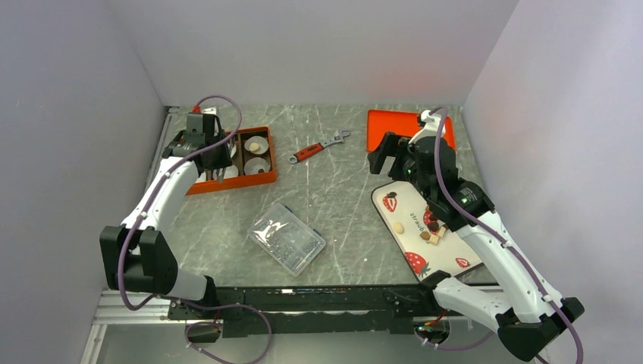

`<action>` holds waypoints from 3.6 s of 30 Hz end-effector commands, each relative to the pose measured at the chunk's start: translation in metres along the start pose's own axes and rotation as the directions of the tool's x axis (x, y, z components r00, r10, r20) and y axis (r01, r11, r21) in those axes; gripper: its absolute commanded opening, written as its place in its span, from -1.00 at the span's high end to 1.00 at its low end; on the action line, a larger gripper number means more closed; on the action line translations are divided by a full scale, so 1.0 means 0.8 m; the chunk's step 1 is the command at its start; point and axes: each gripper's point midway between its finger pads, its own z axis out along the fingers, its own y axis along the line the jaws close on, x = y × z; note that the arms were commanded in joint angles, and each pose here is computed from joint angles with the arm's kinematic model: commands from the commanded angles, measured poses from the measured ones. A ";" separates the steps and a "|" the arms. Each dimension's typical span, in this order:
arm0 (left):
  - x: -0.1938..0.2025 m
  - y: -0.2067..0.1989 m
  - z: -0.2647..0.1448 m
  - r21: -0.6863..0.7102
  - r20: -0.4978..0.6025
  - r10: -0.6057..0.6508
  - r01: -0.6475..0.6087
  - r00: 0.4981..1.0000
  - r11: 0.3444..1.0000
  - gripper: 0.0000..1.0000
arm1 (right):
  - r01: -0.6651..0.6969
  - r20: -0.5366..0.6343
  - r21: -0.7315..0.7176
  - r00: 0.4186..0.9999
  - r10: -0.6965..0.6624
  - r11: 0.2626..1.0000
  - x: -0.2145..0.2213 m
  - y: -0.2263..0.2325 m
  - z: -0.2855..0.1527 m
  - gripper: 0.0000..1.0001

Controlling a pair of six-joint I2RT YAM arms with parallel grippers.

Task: Pack the chocolate

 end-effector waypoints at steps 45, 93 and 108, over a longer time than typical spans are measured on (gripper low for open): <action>-0.041 -0.092 -0.043 0.188 0.093 0.072 -0.088 0.993 0.978 0.00 | -0.023 0.195 0.015 0.981 0.020 1.000 -0.077 -0.005 -0.060 -0.99; 0.255 -0.593 -0.101 0.784 0.185 0.620 -0.495 0.762 0.374 0.01 | -0.169 0.495 0.096 0.863 0.101 0.981 -0.134 -0.074 -0.190 -0.99; 0.289 -0.600 -0.073 0.782 0.158 0.648 -0.495 0.745 0.379 0.05 | -0.168 0.485 0.097 0.869 0.100 0.981 -0.128 -0.077 -0.192 -0.99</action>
